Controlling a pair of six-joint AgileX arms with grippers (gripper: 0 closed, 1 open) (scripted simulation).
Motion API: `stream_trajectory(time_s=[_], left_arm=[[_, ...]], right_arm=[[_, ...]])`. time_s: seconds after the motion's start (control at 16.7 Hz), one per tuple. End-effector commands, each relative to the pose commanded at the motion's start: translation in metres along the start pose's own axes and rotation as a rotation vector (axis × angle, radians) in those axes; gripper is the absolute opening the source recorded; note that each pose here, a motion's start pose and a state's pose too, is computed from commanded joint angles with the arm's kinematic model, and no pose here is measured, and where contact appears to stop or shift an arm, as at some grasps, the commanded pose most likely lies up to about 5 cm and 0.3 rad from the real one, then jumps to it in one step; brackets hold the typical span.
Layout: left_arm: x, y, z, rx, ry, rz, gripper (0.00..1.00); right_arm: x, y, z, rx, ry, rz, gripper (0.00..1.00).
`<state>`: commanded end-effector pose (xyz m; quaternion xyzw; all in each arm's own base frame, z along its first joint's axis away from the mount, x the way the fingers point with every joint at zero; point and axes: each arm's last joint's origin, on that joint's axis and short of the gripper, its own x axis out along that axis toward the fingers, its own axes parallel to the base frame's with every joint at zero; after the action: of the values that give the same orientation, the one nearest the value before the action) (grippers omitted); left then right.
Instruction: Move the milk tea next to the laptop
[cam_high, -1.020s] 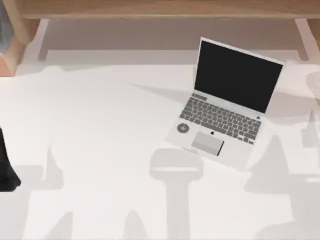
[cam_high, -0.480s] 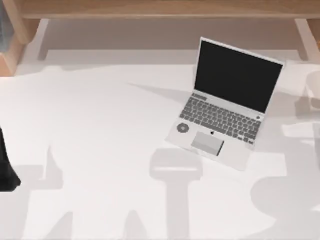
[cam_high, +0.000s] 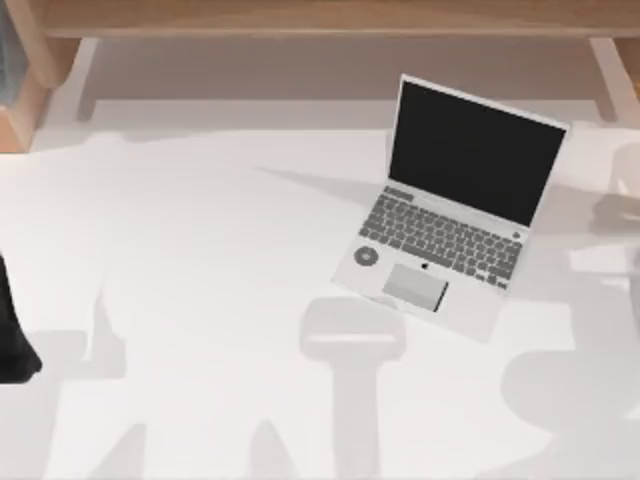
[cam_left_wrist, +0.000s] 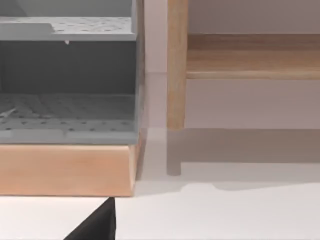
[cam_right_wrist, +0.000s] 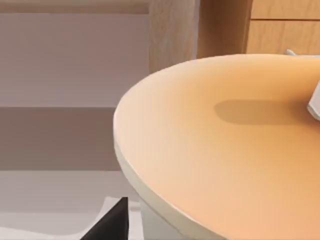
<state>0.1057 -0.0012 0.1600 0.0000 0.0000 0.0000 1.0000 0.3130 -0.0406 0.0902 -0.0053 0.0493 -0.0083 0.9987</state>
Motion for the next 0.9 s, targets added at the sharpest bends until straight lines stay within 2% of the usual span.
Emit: stream_trajectory(time_s=[0.6,0.9], left_arm=[[0.0000,0.0000,0.0000,0.000,0.000,0.000,1.00],[0.0000,0.0000,0.0000,0.000,0.000,0.000,1.00]], right_arm=[[0.0000,0.0000,0.0000,0.000,0.000,0.000,0.02],[0.0000,0.0000,0.0000,0.000,0.000,0.000,0.00]])
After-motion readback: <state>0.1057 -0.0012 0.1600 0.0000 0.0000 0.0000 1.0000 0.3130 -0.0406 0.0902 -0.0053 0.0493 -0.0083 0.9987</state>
